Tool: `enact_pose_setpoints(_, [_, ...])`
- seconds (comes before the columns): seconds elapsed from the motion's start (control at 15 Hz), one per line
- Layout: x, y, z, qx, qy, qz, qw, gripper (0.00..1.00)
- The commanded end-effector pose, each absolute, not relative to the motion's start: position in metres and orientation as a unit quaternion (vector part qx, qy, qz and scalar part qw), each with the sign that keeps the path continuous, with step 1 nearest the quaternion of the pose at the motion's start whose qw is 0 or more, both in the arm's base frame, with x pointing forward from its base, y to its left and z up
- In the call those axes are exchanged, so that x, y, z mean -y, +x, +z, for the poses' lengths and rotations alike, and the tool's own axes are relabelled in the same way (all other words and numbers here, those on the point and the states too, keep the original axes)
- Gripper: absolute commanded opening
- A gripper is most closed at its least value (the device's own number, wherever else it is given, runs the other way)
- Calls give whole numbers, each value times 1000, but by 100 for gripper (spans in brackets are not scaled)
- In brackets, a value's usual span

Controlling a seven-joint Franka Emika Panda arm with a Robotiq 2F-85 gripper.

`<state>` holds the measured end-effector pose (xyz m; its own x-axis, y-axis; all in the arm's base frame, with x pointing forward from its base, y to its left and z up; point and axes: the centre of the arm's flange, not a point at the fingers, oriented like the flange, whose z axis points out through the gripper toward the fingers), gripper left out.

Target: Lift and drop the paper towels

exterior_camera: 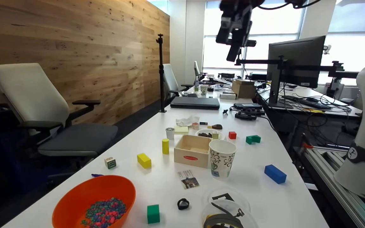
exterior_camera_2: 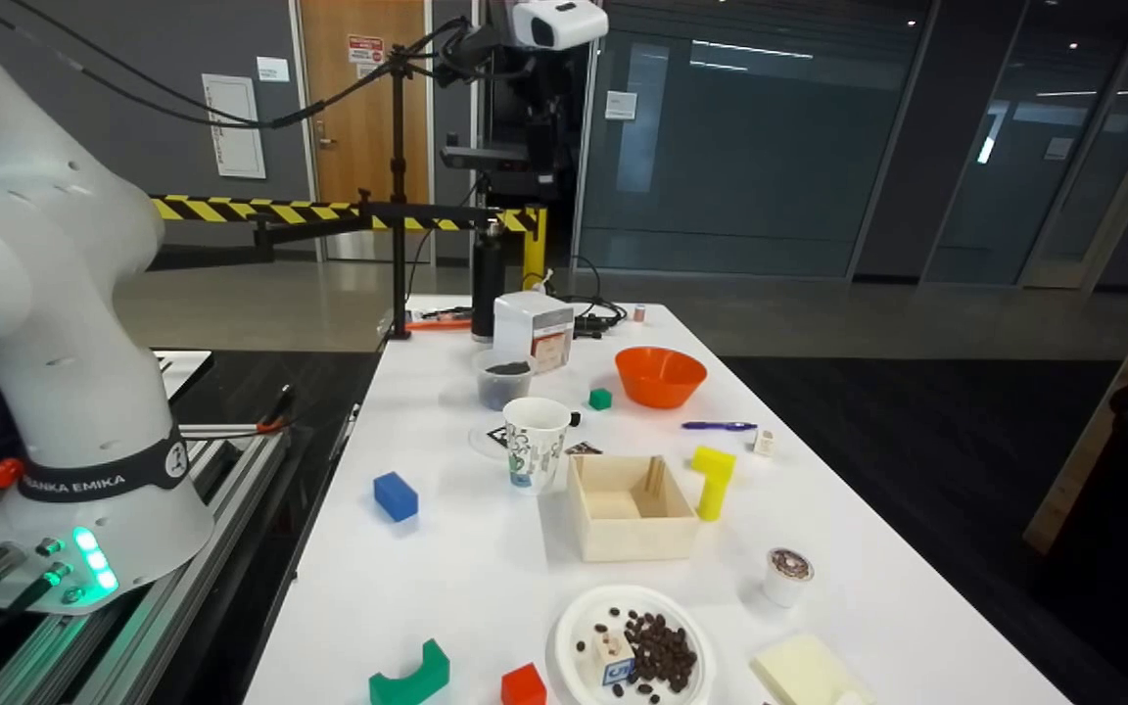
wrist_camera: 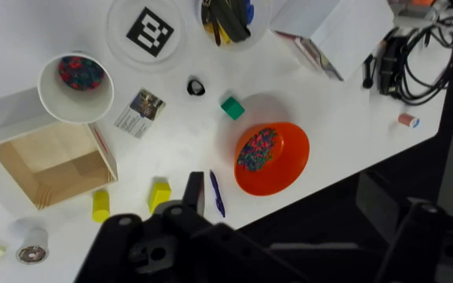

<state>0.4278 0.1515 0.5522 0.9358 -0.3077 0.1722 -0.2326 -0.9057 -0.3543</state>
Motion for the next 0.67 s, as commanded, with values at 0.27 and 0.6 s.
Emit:
enact_pose_setpoints(0.27, [-99,543,579,-227,-942,-197,147,100])
enact_pose_setpoints(0.6, [-50,590,592,-277,-921,-244,124,100])
